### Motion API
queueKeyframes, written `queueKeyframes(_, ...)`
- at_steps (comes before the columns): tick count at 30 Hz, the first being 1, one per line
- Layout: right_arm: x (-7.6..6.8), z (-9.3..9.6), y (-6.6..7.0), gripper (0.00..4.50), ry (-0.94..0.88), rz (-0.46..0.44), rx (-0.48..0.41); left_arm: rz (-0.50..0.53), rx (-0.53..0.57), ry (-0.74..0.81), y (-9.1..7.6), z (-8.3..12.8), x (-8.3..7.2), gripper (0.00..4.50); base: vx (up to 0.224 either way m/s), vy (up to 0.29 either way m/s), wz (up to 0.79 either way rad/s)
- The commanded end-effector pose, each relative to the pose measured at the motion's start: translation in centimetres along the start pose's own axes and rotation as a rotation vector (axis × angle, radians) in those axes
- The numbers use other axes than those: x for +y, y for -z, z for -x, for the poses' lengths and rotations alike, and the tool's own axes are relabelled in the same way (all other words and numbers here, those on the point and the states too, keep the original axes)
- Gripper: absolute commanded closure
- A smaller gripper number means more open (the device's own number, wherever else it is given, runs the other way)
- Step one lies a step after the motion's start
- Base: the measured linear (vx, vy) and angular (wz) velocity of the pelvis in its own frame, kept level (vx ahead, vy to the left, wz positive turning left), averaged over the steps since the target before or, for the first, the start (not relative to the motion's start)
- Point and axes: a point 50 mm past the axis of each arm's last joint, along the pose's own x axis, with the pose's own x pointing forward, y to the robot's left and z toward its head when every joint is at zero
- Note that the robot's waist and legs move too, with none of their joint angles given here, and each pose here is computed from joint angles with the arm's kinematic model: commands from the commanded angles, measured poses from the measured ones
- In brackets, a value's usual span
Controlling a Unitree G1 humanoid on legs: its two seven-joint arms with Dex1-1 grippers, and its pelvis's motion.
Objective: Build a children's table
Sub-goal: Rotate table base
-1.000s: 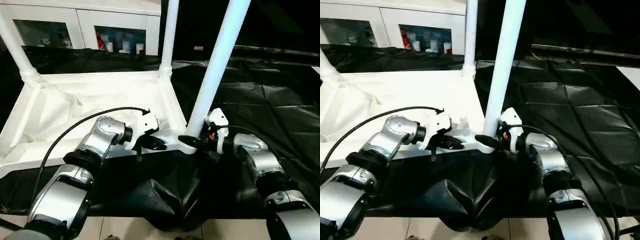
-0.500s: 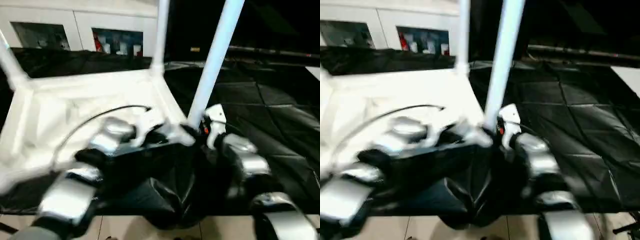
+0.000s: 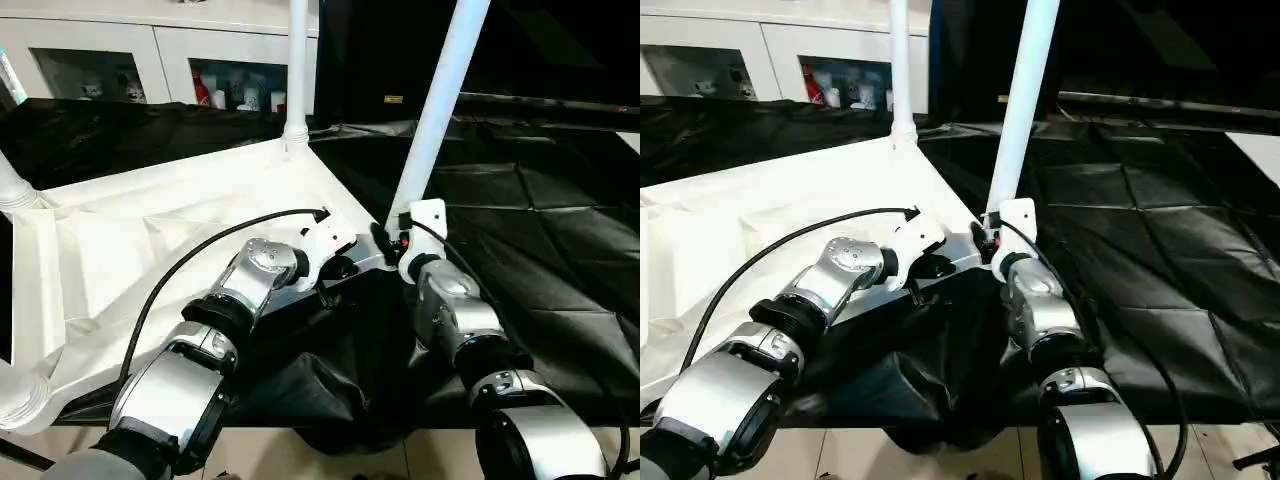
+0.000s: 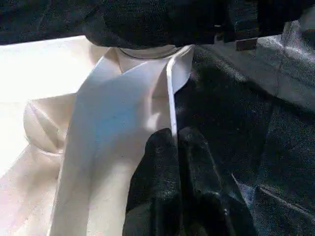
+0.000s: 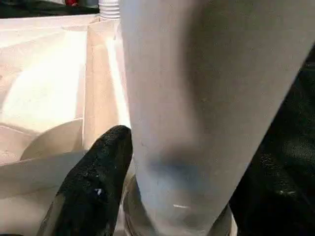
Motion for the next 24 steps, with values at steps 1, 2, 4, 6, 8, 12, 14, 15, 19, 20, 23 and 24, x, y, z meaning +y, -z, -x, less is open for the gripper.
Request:
queueKeyframes(1,1.3,0.4,0.9,1.36,-0.112,0.007,0.013,-0.057,-0.038,0.04,-0.8,-0.5,-0.6,4.5,0.0,0.0,0.0)
queueKeyframes(2,1.3,0.5,0.9,1.36,-0.116,0.009,0.009,-0.061,-0.039,0.04,-0.8,-0.4,-0.5,4.5,0.0,0.0,0.0)
queueKeyframes(4,0.5,1.5,0.6,1.36,-0.174,0.03,-0.029,-0.084,-0.059,0.041,-0.8,0.0,-0.2,4.5,0.0,0.0,0.0)
queueKeyframes(6,-0.5,2.9,0.6,1.36,-0.248,0.039,-0.055,-0.092,-0.089,0.041,-0.8,0.3,0.0,4.5,0.0,0.0,0.0)
queueKeyframes(8,-1.3,4.4,0.6,1.36,-0.318,0.057,-0.067,-0.099,-0.117,0.036,-0.8,0.5,0.1,4.5,0.0,0.0,0.0)
queueKeyframes(12,-2.1,6.7,0.4,1.36,-0.424,0.095,-0.068,-0.096,-0.167,0.01,-0.9,0.9,0.3,4.5,0.0,0.0,0.0)
queueKeyframes(14,-2.1,7.3,0.2,1.36,-0.46,0.1,-0.066,-0.072,-0.207,0.003,-1.1,1.0,0.4,4.5,0.0,0.0,0.0)
queueKeyframes(15,-2.1,7.4,0.2,1.35,-0.464,0.101,-0.066,-0.068,-0.213,0.005,-1.2,1.1,0.4,4.22,0.0,0.0,0.0)
queueKeyframes(19,-0.8,8.4,-0.5,1.35,-0.563,0.108,-0.066,-0.029,-0.278,0.068,-1.1,2.7,0.4,3.85,0.0,0.0,0.0)
queueKeyframes(20,-0.4,8.2,-0.7,1.35,-0.568,0.095,-0.074,-0.013,-0.299,0.041,-1.0,3.6,0.7,3.72,0.0,0.0,0.0)
queueKeyframes(23,0.2,7.5,-0.9,1.35,-0.55,0.071,-0.091,0.012,-0.298,0.007,-0.6,5.1,1.0,3.5,0.0,0.0,0.0)
queueKeyframes(24,0.5,7.1,-1.0,1.35,-0.536,0.062,-0.099,0.027,-0.288,-0.023,-0.1,6.3,1.1,3.46,0.0,0.0,0.0)
